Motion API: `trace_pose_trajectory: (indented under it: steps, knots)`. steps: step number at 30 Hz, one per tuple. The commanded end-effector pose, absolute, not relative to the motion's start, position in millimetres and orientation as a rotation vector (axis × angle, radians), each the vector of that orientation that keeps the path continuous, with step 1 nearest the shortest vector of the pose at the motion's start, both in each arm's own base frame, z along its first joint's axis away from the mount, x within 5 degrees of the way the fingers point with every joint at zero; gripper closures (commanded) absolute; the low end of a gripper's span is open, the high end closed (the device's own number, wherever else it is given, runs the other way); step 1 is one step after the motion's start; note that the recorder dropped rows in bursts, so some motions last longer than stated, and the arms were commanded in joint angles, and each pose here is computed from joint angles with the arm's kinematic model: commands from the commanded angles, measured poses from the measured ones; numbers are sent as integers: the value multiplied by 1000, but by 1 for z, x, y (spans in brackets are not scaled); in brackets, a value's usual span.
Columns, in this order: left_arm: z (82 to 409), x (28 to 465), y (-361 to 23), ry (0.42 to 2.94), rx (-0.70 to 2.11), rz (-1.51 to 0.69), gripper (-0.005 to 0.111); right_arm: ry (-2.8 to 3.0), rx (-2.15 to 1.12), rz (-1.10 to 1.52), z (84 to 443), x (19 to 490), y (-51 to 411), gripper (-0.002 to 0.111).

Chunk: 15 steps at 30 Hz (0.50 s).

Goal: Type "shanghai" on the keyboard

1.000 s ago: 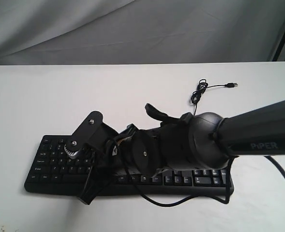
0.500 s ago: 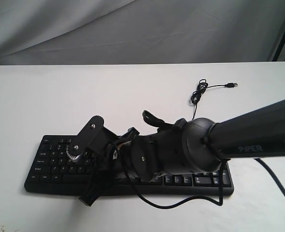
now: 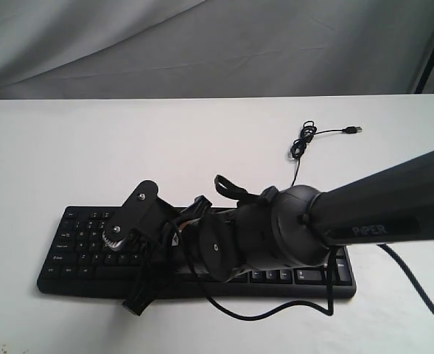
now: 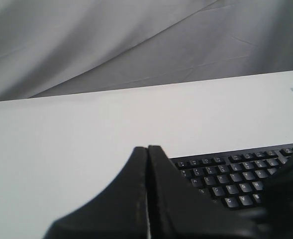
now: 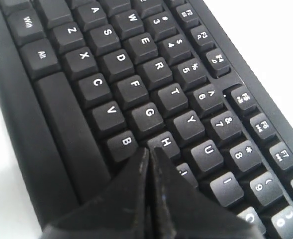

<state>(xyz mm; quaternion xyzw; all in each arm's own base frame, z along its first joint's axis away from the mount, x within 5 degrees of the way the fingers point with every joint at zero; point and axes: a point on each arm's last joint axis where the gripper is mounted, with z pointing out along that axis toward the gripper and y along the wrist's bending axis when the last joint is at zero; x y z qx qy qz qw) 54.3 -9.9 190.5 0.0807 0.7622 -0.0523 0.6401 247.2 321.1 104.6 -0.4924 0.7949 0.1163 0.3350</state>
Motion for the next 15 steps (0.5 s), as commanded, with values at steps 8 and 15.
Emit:
trace_pose_trajectory:
  steps: [8,15]
  knots:
    - [190,54,-10,1735,185,-124,107,2041,-1275,304,114,250,322,108]
    - [190,54,-10,1735,185,-124,107,2006,-1306,355,131,263,345,108]
